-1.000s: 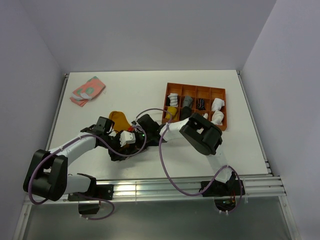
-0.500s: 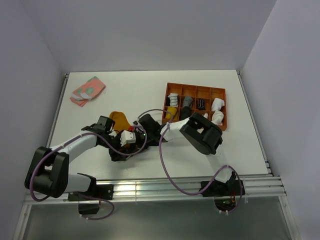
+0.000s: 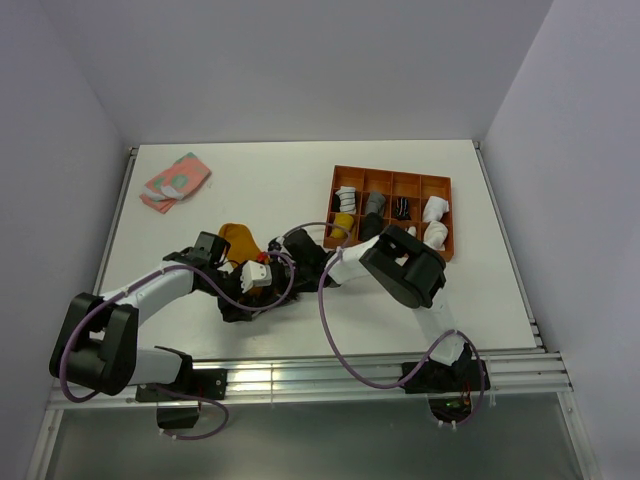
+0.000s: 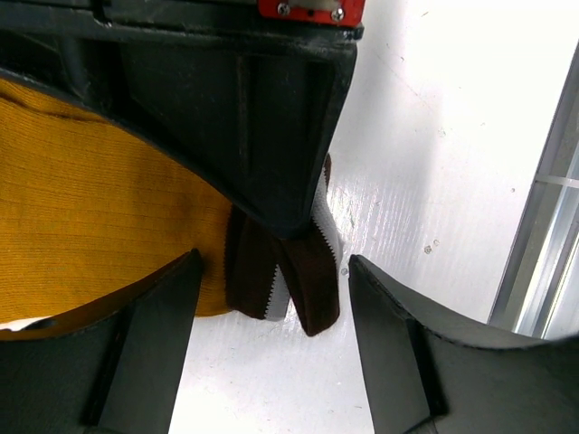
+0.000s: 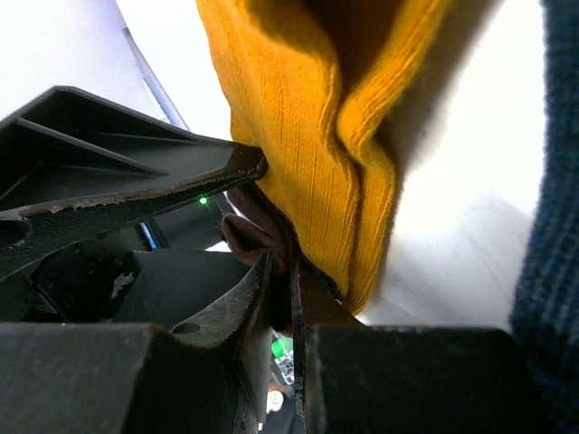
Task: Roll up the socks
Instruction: Roll the sock at the center of the board.
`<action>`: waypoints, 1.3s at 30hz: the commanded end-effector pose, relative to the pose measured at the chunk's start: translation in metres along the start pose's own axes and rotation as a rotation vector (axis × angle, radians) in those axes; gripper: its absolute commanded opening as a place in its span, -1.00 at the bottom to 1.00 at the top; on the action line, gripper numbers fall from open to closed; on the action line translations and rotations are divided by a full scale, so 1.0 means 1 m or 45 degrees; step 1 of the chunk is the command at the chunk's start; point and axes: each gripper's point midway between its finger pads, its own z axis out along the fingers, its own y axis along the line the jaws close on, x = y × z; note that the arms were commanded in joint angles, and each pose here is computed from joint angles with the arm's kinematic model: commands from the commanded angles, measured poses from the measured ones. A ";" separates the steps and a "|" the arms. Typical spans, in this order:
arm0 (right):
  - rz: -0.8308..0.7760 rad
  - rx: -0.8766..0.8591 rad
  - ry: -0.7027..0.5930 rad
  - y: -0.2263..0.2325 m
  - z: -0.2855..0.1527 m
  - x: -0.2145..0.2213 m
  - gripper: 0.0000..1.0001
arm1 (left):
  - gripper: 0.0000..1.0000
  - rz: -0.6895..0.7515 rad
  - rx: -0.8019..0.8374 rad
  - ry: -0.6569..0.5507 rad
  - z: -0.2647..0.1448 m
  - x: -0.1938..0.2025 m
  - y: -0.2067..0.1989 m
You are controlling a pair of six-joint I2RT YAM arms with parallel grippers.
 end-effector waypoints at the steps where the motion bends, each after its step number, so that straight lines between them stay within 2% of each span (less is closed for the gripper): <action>1: 0.022 -0.058 -0.019 0.008 -0.003 -0.005 -1.00 | 0.40 0.023 0.032 -0.030 -0.002 -0.008 -0.004; 6: 0.044 -0.083 -0.030 0.012 -0.004 -0.006 -1.00 | 0.33 0.009 0.031 -0.032 -0.001 -0.009 -0.003; 9: 0.056 -0.081 -0.041 0.011 -0.006 -0.006 -1.00 | 0.20 -0.008 0.039 -0.032 0.000 -0.009 -0.003; 13: 0.066 -0.084 -0.061 0.009 -0.008 -0.007 -1.00 | -0.10 -0.021 0.053 -0.033 0.002 -0.009 -0.003; 20: 0.031 -0.004 -0.123 -0.001 -0.012 -0.011 -1.00 | -0.47 -0.035 0.054 -0.022 0.002 -0.009 -0.001; 25: -0.046 0.091 -0.216 -0.007 -0.022 -0.018 -0.59 | -0.68 -0.049 0.071 -0.002 0.002 -0.009 -0.002; 26: -0.064 0.120 -0.259 -0.009 -0.023 -0.023 -0.51 | -0.70 -0.053 0.078 0.006 0.002 -0.007 -0.002; 27: -0.082 0.140 -0.283 -0.009 -0.025 -0.024 -0.33 | -0.71 -0.055 0.079 0.008 0.002 -0.008 -0.001; 30: -0.153 0.210 -0.374 -0.008 -0.035 -0.032 -0.13 | -0.72 -0.063 0.086 0.020 0.003 -0.007 -0.001; 34: -0.191 0.256 -0.475 -0.010 -0.048 -0.039 -0.02 | -0.75 -0.085 0.095 0.036 0.004 -0.006 0.002; 39: -0.200 0.248 -0.585 -0.023 -0.060 -0.036 -0.04 | -0.76 -0.117 0.133 0.071 0.004 -0.004 0.000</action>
